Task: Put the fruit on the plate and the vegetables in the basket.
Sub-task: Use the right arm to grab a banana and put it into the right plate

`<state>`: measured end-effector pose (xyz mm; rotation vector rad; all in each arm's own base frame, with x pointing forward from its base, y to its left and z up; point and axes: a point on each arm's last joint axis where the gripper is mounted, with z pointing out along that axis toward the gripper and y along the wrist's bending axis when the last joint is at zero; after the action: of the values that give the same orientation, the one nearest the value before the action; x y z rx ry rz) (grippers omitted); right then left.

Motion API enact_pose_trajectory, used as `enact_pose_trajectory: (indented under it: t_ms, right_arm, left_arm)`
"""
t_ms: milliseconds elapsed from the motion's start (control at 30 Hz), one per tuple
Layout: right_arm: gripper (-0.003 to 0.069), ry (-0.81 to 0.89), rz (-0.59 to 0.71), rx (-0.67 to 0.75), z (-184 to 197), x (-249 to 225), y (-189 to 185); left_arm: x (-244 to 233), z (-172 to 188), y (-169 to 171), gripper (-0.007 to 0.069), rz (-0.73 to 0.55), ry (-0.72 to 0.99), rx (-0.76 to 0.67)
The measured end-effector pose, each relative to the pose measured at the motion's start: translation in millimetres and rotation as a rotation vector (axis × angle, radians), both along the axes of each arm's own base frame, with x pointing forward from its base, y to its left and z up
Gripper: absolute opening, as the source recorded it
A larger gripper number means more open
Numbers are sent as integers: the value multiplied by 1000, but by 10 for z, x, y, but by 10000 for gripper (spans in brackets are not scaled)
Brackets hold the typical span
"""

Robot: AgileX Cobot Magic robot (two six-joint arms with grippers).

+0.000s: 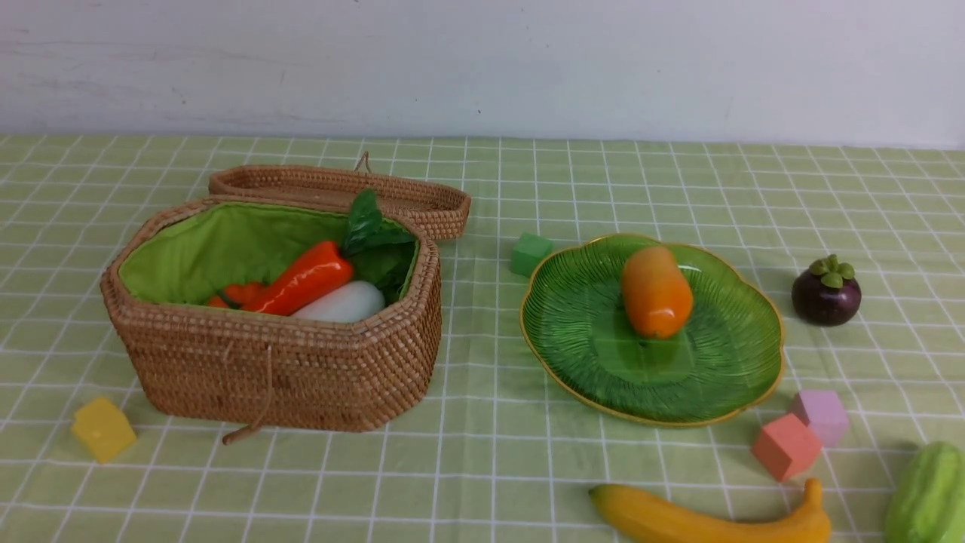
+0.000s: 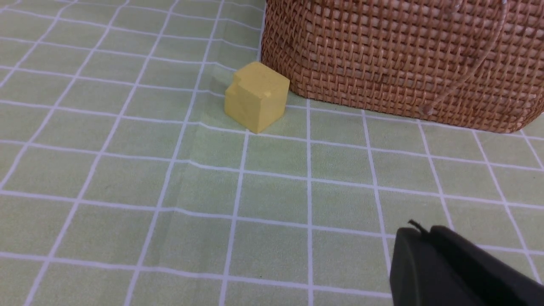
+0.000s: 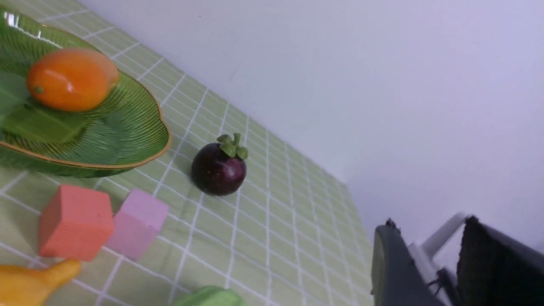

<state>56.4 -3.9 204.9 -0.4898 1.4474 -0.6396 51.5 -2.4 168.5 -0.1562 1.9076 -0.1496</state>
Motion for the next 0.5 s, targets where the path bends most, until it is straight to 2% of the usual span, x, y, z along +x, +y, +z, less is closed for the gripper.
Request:
enact_pose_trajectory:
  t_ms: [167, 500]
  right_arm:
    - [241, -43, 31, -72, 43, -2, 35]
    - [241, -66, 47, -85, 63, -5, 51]
  left_arm:
    - [0, 0, 0, 18, 0, 0, 0]
    - [0, 0, 0, 28, 0, 0, 0]
